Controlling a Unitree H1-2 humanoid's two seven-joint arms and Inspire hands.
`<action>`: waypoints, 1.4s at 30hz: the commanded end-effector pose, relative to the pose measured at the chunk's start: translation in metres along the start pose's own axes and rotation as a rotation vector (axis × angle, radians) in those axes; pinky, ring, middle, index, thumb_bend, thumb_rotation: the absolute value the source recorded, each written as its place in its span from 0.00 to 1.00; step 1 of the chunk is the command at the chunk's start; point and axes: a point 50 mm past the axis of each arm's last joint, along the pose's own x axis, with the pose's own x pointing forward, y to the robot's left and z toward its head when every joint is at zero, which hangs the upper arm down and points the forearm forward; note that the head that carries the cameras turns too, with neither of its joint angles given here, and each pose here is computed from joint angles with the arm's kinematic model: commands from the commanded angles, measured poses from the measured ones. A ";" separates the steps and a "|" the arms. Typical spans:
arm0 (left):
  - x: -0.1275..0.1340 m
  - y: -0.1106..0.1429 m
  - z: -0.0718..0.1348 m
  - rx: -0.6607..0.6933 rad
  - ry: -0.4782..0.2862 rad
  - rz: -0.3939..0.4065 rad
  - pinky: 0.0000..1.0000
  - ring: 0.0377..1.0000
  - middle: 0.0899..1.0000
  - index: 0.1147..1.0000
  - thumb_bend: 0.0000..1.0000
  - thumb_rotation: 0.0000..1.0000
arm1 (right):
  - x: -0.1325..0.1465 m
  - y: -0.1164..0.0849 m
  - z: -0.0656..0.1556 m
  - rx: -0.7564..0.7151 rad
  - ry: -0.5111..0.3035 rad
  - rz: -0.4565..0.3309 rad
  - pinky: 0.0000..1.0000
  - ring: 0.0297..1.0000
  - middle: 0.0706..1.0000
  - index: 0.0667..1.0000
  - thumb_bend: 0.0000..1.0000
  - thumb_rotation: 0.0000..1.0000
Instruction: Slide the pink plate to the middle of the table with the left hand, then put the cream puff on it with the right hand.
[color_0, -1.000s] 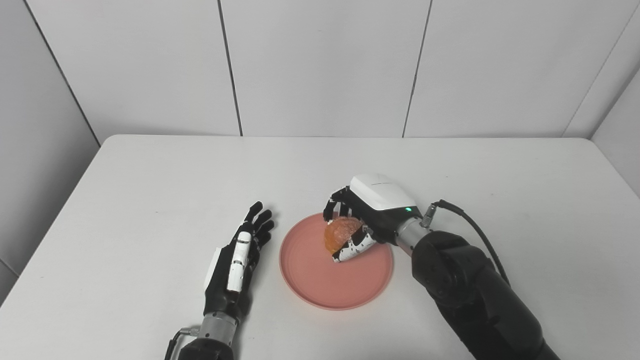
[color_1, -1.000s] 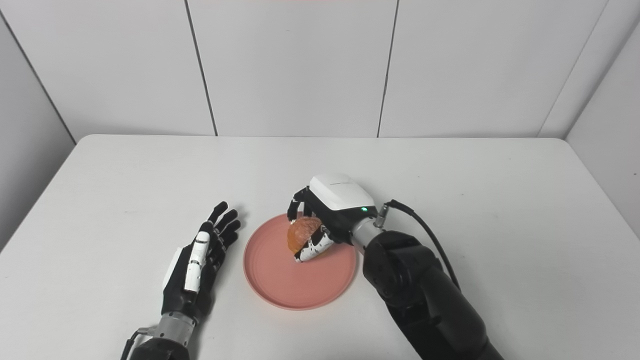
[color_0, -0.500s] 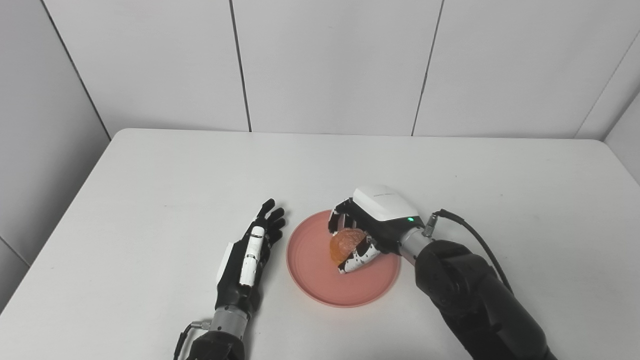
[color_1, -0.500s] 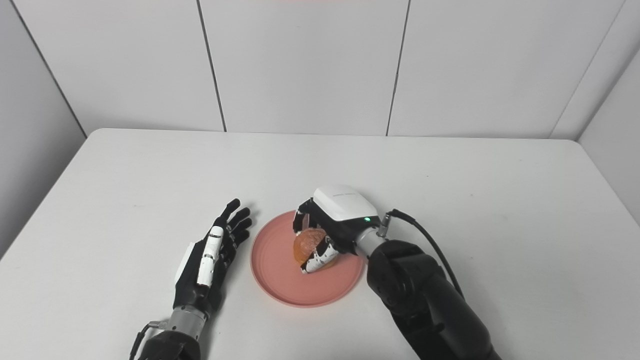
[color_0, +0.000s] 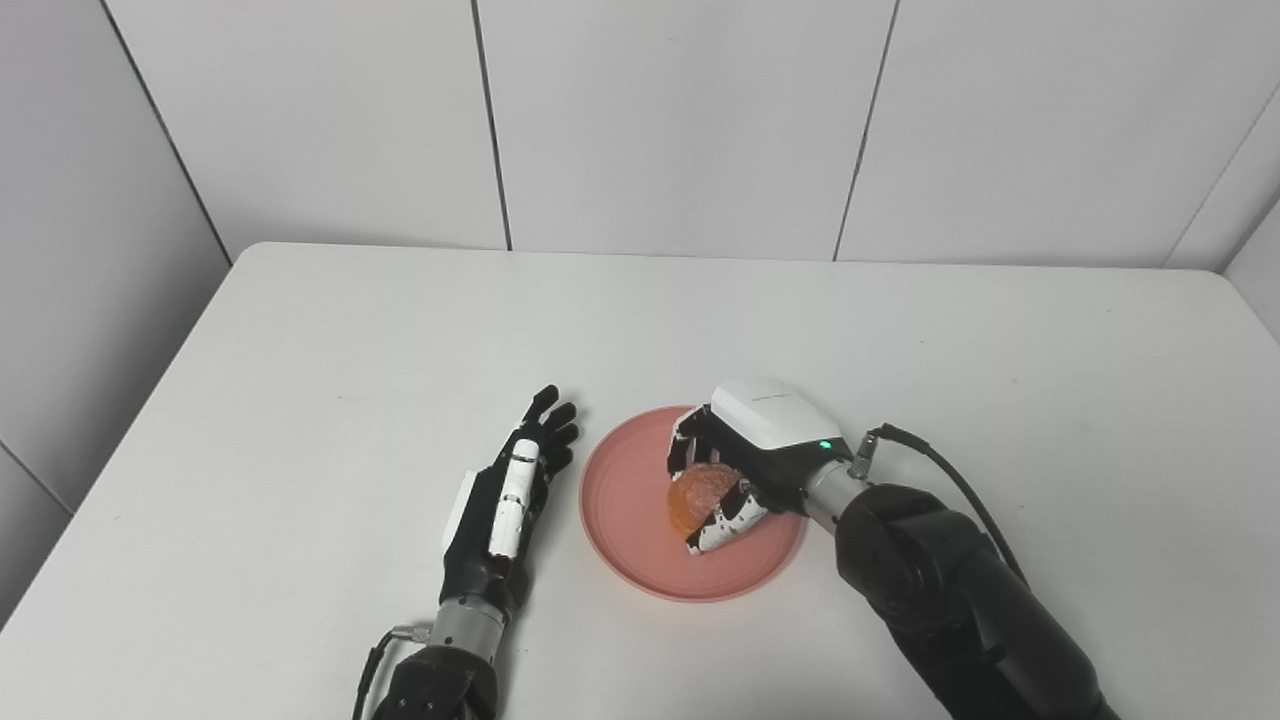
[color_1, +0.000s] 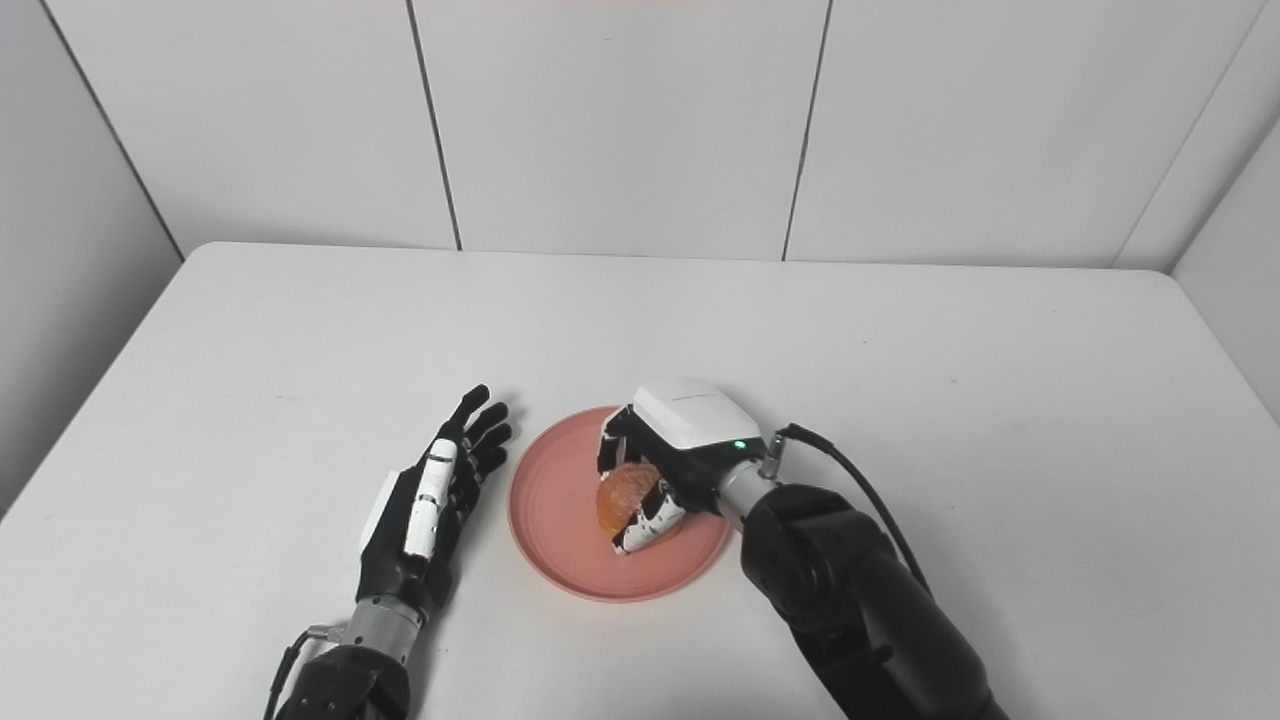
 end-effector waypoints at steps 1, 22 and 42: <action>-0.001 -0.006 0.002 -0.009 -0.002 -0.010 0.94 0.91 0.91 0.89 0.48 1.00 | 0.000 -0.010 0.006 -0.041 -0.044 -0.037 0.29 0.35 0.44 0.45 0.53 0.00; 0.000 -0.006 0.003 -0.016 -0.006 -0.001 0.91 0.90 0.90 0.88 0.47 1.00 | -0.009 -0.021 0.006 -0.066 -0.055 -0.052 0.78 0.82 0.86 0.88 0.82 0.66; -0.001 -0.003 0.003 -0.016 -0.016 0.001 0.92 0.90 0.90 0.88 0.47 1.00 | -0.050 -0.054 0.006 0.216 -0.177 -0.255 0.78 0.89 0.95 1.00 0.79 0.93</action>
